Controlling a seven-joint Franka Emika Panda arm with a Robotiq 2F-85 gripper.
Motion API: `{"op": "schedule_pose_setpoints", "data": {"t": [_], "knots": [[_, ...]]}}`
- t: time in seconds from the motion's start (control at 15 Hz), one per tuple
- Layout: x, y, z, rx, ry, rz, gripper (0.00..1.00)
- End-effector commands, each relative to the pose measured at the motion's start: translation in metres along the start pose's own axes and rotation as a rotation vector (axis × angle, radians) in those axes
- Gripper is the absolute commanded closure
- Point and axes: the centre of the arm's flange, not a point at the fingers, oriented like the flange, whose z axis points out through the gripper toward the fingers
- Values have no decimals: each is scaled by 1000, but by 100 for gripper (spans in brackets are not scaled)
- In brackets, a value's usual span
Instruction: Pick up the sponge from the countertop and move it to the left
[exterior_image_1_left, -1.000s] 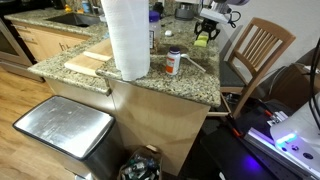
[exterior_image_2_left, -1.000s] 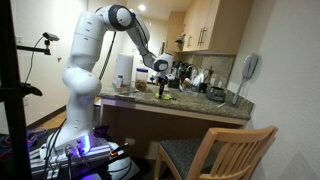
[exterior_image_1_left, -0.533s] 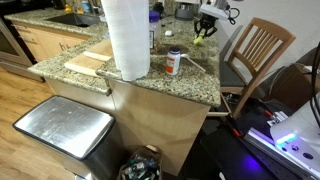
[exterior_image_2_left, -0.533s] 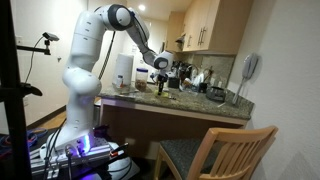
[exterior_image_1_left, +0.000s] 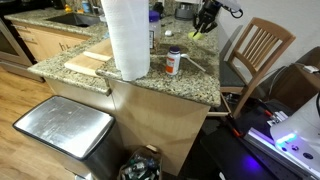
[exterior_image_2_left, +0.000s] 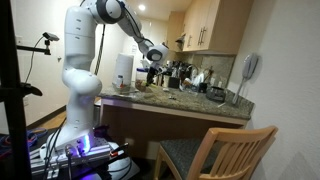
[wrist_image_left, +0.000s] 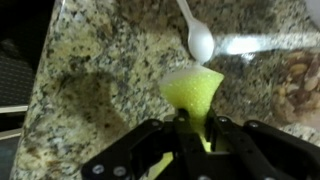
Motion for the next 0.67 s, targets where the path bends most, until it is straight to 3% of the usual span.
{"op": "schedule_pose_setpoints", "data": {"t": [0.0,0.07,0.13,0.27,0.33,0.6], "knots": [[-34,-6,25,65,-116,-140,98],[-18,-8,13,39,-60,-79,98],[-21,-11,18,39,-71,-91,90],[-21,-12,17,39,-68,-87,90],[-20,-11,16,40,-66,-84,98],[-24,-40,41,55,-78,-160,98]]}}
